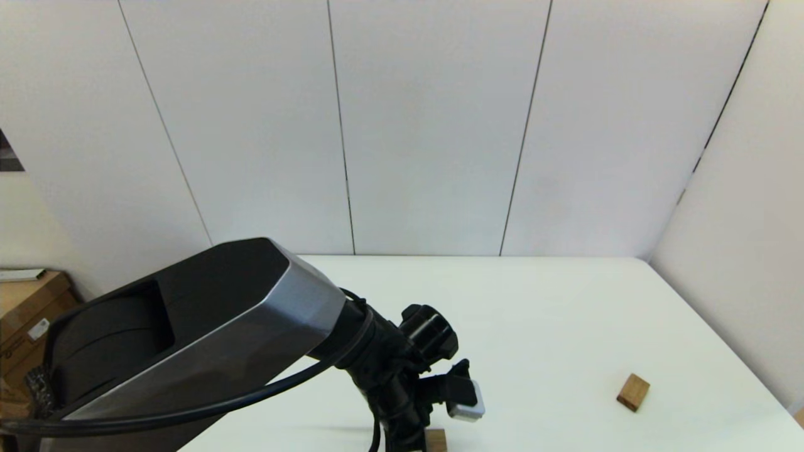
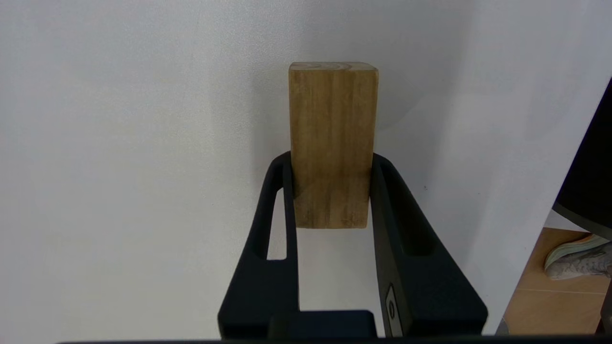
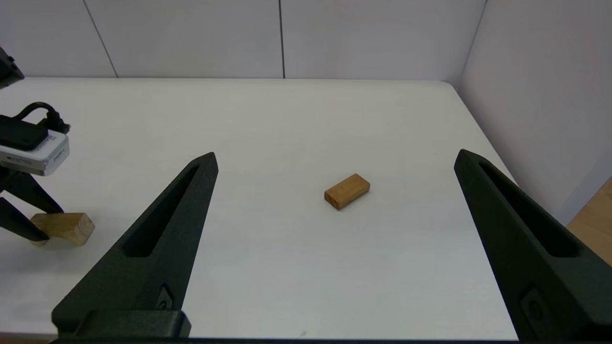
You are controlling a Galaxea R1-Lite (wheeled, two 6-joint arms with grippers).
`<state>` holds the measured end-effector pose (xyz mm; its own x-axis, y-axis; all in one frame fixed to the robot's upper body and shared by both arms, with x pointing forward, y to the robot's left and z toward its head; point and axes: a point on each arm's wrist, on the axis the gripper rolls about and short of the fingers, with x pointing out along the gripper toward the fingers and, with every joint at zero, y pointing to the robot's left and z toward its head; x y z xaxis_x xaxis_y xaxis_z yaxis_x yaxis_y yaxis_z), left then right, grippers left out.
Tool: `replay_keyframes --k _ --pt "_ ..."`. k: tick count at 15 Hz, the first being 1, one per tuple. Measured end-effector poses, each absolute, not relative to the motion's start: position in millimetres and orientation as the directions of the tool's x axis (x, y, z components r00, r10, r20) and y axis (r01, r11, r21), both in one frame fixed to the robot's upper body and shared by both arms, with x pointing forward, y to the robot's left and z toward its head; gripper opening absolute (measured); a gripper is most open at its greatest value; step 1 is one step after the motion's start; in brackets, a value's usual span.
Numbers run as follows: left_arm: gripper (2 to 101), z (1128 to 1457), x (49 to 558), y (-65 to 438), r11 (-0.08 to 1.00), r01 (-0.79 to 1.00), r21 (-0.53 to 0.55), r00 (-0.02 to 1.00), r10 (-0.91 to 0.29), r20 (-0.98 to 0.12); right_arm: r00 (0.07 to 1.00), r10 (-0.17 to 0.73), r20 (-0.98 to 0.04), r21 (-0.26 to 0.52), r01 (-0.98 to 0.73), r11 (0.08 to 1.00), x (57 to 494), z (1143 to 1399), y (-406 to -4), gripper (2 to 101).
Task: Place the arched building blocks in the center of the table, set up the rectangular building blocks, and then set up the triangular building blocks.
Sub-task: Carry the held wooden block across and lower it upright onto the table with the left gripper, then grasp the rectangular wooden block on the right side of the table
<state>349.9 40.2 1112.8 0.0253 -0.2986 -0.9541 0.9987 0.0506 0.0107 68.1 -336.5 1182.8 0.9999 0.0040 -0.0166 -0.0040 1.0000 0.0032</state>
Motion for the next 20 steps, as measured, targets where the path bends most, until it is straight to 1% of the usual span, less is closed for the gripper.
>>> replay_keyframes --k 6,9,11,15,17,20 --pt "25.9 1112.7 350.7 39.3 0.054 0.998 0.012 0.028 -0.303 -0.953 1.000 0.004 -0.017 0.004 -0.004 1.000 68.1 1182.7 -336.5 98.0" --pt "47.9 1112.4 350.2 39.9 0.052 0.999 0.011 0.026 -0.301 -0.953 1.000 0.004 -0.017 0.003 -0.004 1.000 68.1 1182.7 -336.5 98.0" --pt "59.1 1112.8 350.8 39.2 0.053 0.999 0.013 0.029 -0.305 -0.952 1.000 0.004 -0.017 0.003 -0.004 1.000 68.1 1182.7 -336.5 98.0" --pt "74.7 1121.1 352.9 37.1 0.057 0.998 0.030 0.047 -0.327 -0.944 1.000 0.004 -0.017 0.003 -0.004 1.000 68.1 1182.7 -336.5 98.0" --pt "79.8 1140.1 354.1 39.1 0.065 0.996 0.056 0.076 -0.359 -0.930 1.000 0.004 -0.017 0.003 -0.004 1.000 68.1 1182.8 -336.5 98.0" --pt "85.3 1194.7 349.2 54.3 0.116 0.988 0.104 0.144 -0.423 -0.895 1.000 0.004 -0.017 0.003 -0.004 1.000 68.1 1182.7 -336.5 98.0"
